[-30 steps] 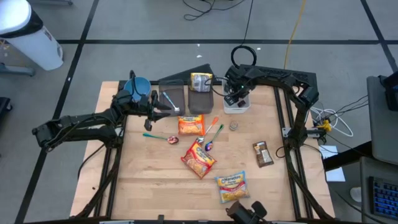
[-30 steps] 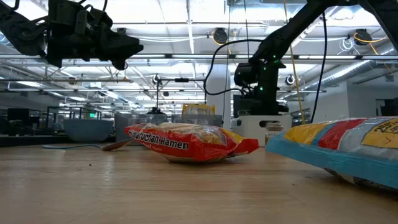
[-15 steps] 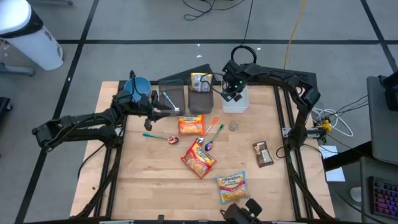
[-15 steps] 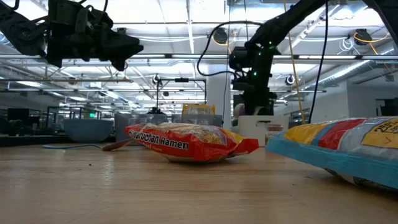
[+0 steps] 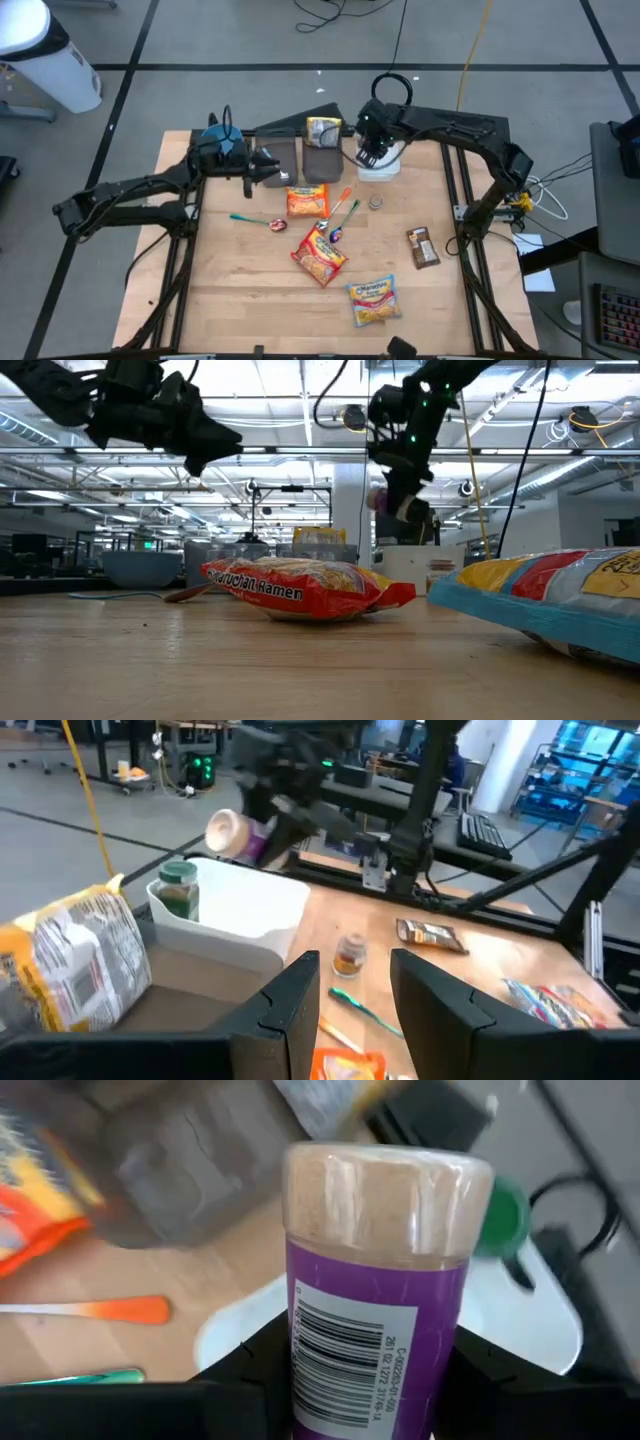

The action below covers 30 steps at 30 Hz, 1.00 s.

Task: Pick & Place Food Item
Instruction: Put the purple seasoning bottle into the white bin

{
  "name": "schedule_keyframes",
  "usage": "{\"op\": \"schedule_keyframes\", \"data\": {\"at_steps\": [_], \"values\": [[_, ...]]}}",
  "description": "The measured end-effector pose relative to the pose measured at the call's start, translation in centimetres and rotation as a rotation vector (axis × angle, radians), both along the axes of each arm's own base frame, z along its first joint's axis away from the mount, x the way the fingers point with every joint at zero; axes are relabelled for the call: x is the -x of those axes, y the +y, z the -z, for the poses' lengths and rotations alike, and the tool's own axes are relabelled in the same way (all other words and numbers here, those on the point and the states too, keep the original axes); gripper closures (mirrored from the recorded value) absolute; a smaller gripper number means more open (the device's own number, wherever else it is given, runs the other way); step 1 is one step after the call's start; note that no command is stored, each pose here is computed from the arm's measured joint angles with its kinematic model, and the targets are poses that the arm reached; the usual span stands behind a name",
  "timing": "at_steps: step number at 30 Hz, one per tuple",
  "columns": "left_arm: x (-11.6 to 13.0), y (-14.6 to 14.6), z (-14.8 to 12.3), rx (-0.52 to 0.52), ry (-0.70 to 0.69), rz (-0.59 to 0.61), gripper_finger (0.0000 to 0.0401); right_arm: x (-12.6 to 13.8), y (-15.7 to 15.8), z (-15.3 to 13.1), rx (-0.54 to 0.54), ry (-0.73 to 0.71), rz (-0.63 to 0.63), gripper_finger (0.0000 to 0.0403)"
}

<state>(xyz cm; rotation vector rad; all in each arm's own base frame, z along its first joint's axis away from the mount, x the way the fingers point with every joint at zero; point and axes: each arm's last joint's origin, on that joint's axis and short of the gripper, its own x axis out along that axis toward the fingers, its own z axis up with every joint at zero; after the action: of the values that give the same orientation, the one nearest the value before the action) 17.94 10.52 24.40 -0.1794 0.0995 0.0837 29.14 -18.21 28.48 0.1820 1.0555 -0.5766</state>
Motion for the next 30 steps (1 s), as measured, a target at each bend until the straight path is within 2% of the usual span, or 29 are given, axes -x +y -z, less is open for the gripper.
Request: {"op": "schedule_keyframes", "data": {"at_steps": [7, 11, 16, 21, 27, 30], "values": [[-2.8, 2.0, -1.1, 0.089, 0.082, -0.006, 0.0269, -2.4, 5.0, -2.3, 0.228, -0.032, -0.238, 0.0253], [-4.8, 3.3, -0.9, 0.151, 0.130, -0.009, 0.0246, -3.8, 7.6, -2.9, 0.349, -0.036, -0.337, 0.0254], [-6.8, 4.7, -1.3, 0.237, 0.130, -0.020, 0.0181, -4.6, 9.6, -3.1, 0.394, -0.052, -0.417, 0.0249], [-8.2, 5.4, -2.4, 0.303, 0.101, 0.009, 0.0111, -5.0, 10.1, -3.3, 0.433, -0.070, -0.453, 0.0254], [-10.1, 5.2, -3.7, 0.311, 0.073, 0.075, 0.0055, -5.0, 10.0, -3.3, 0.441, -0.063, -0.464, 0.0250], [-10.9, 5.2, -4.0, 0.304, 0.074, 0.056, 0.0040, -5.1, 10.0, -3.4, 0.450, -0.071, -0.467, 0.0251]]}}
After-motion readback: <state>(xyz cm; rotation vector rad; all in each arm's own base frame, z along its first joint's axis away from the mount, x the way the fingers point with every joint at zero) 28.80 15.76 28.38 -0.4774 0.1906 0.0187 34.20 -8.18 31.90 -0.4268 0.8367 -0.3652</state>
